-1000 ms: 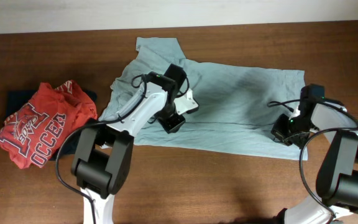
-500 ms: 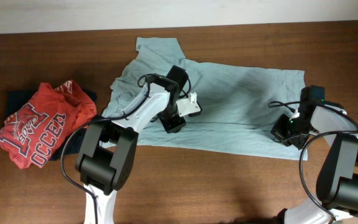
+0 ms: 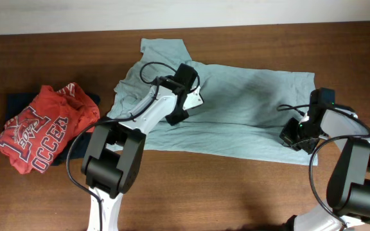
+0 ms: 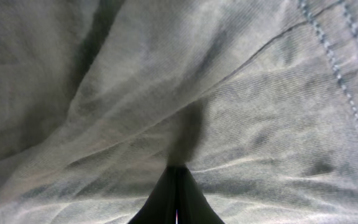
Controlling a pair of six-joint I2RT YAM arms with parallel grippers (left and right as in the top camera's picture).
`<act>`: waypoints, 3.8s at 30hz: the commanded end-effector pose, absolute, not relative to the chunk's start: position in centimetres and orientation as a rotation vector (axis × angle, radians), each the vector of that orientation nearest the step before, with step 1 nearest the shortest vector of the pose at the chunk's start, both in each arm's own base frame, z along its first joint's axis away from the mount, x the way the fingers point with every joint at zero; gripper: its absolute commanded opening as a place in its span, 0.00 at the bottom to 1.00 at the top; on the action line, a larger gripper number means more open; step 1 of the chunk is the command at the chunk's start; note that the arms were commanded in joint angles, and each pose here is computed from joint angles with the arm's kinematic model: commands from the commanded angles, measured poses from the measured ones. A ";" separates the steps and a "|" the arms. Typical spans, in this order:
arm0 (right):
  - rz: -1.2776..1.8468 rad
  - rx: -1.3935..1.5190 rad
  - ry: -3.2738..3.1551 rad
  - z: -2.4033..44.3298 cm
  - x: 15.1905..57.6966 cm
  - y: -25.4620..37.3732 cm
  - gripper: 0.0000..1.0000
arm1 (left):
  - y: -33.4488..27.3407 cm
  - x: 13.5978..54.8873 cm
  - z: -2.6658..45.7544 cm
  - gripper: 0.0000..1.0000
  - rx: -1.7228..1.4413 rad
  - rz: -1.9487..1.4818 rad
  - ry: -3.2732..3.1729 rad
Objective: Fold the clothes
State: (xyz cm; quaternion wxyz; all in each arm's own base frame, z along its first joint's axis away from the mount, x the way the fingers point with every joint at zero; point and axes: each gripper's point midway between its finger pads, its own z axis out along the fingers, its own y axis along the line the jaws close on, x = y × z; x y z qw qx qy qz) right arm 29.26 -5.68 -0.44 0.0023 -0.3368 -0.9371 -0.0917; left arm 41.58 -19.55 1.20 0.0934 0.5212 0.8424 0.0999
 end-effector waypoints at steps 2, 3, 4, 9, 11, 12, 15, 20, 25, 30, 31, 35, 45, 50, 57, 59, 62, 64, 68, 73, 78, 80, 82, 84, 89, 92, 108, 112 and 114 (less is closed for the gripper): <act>-0.089 -1.046 -2.875 -3.5 26.8 -7.0 0.04 | -19.5 43.1 7.0 0.42 1.395 0.370 2.444; -0.088 -1.046 -2.875 -3.5 26.8 -7.0 0.04 | -19.5 42.9 7.6 0.43 1.392 0.367 2.440; -0.088 -1.046 -2.875 -3.5 26.8 -7.0 0.04 | -19.5 42.5 8.1 0.43 1.400 0.350 2.443; -0.089 -1.046 -2.874 -3.5 26.8 -7.0 0.04 | -23.3 38.2 8.4 0.43 1.541 -0.028 2.437; -0.089 -1.046 -2.874 -3.5 26.8 -7.0 0.04 | -26.3 36.0 8.3 0.43 1.644 -0.267 2.364; -0.089 -1.046 -2.874 -3.5 26.8 -7.0 0.04 | -27.1 35.4 8.3 0.43 1.680 -0.315 2.331; -0.089 -1.046 -2.874 -3.5 26.8 -7.0 0.04 | -28.8 35.0 7.6 0.43 1.761 -0.333 2.244; -0.089 -1.046 -2.874 -3.5 26.8 -7.0 0.04 | -31.4 35.4 4.4 0.43 1.809 -0.333 2.186; -0.089 -1.046 -2.874 -3.5 26.8 -7.0 0.04 | -32.4 35.0 2.3 0.43 1.847 -0.340 2.184; -0.089 -1.046 -2.874 -3.5 26.8 -7.0 0.04 | -33.3 35.3 1.8 0.43 1.848 -0.323 2.150; -0.090 -1.046 -2.874 -3.5 26.8 -7.0 0.04 | -33.4 35.6 1.6 0.43 1.845 -0.305 2.143; -0.089 -1.046 -2.874 -3.5 26.8 -7.0 0.04 | -32.9 37.4 0.6 0.43 1.820 -0.173 2.139; -0.088 -1.045 -2.871 -3.5 26.7 -7.0 0.04 | -29.7 45.0 0.7 0.44 1.496 0.375 2.166; -0.088 -1.045 -2.871 -3.5 26.7 -7.0 0.04 | -29.8 47.0 4.0 0.47 1.360 0.432 2.167; -0.100 -1.053 -2.861 -3.3 26.7 -7.1 0.04 | -29.1 46.0 6.0 0.48 1.414 0.452 2.217; -0.139 -1.064 -2.843 -2.4 26.8 -7.2 0.04 | -28.2 45.5 6.8 0.49 1.390 0.473 2.251; -0.278 -1.012 -2.943 0.8 28.8 -7.6 0.04 | -26.4 45.9 10.7 0.57 1.247 0.528 2.265; -0.278 -1.058 -2.985 3.2 29.6 -8.7 0.04 | -24.9 46.2 13.3 0.64 1.157 0.557 2.263; -0.272 -1.132 -3.084 8.6 30.9 -10.8 0.04 | -20.7 46.5 18.2 0.70 0.921 0.551 2.303; -0.277 -1.136 -3.227 15.1 32.1 -11.8 0.09 | -14.4 46.3 20.1 0.74 0.676 0.402 2.449; -0.389 -1.121 -3.251 17.3 32.6 -10.7 0.10 | -12.3 44.8 17.6 0.73 0.631 0.058 2.635; -0.390 -1.118 -3.226 17.0 32.2 -10.5 0.09 | -11.4 43.8 16.3 0.68 0.554 -0.042 2.735; -0.393 -1.113 -3.182 16.6 31.4 -10.2 0.06 | -10.7 42.7 14.9 0.63 0.530 -0.091 2.820; -0.395 -1.106 -3.131 15.8 30.6 -9.8 0.05 | -10.0 41.5 12.9 0.58 0.509 -0.096 2.915; -0.401 -1.076 -2.997 12.1 28.1 -8.3 0.04 | -9.4 39.0 7.9 0.53 0.450 -0.092 3.081; -0.401 -1.039 -2.952 9.1 26.7 -7.1 0.04 | -9.1 37.4 5.4 0.52 0.410 -0.086 3.150; -0.137 -1.237 -2.918 -3.2 22.2 -6.5 0.04 | -8.5 34.7 1.9 0.52 0.389 -0.076 3.227; 0.028 -1.242 -2.920 -3.9 21.3 -8.1 0.04 | -8.5 34.8 1.9 0.52 0.390 -0.076 3.225; 0.110 -1.278 -2.898 -3.7 20.8 -9.1 0.04 | -8.5 34.8 1.9 0.52 0.388 -0.075 3.225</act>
